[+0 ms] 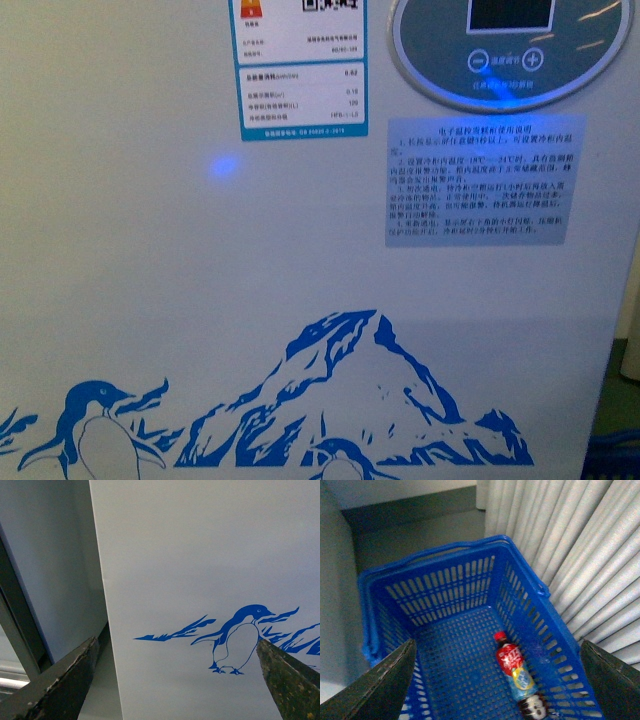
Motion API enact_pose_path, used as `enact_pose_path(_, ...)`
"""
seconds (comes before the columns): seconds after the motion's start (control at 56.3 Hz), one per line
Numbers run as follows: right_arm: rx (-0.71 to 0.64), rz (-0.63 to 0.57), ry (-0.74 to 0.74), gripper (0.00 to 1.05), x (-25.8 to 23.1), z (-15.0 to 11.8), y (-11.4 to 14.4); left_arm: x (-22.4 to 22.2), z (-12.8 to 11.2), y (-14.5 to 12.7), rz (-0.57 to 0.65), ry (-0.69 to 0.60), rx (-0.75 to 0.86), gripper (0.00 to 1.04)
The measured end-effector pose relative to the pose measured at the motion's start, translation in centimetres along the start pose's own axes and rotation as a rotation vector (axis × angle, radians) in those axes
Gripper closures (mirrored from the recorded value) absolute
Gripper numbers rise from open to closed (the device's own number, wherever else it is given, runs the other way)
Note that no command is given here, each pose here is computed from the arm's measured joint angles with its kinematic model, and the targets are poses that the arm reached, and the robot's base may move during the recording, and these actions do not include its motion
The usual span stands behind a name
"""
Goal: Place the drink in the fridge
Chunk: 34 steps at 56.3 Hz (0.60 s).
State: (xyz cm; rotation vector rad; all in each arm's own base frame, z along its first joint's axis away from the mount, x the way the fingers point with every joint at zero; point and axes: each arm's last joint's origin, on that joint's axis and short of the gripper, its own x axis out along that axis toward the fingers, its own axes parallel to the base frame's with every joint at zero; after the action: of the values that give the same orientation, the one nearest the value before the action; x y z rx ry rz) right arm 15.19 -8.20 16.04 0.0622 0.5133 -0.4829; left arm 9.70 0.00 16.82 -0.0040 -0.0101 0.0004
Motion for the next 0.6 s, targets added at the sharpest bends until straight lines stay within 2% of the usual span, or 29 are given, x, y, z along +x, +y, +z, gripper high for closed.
enact_pose_path(0.124, -0.045, -0.054, 0.103, 0.07, 4.5, -0.4, -1.6, 0.0, 0.0, 0.0, -0.001, 0.000, 0.000, 0.08)
enact_pose_path(0.195, -0.071, -0.059, 0.181, 0.07, 6.9, -1.5, -2.0, 0.0, 0.0, 0.0, 0.000, 0.000, 0.000, 0.08)
enact_pose_path(0.426, -0.156, -0.044, 0.344, 0.07, 13.7, -5.2, -1.4, 0.0, 0.0, 0.0, 0.000, 0.000, 0.000, 0.08)
enact_pose_path(0.604, -0.254, -0.109, 0.434, 0.07, 18.1, -8.9, -1.2, 0.0, 0.0, 0.0, 0.000, 0.000, 0.000, 0.08)
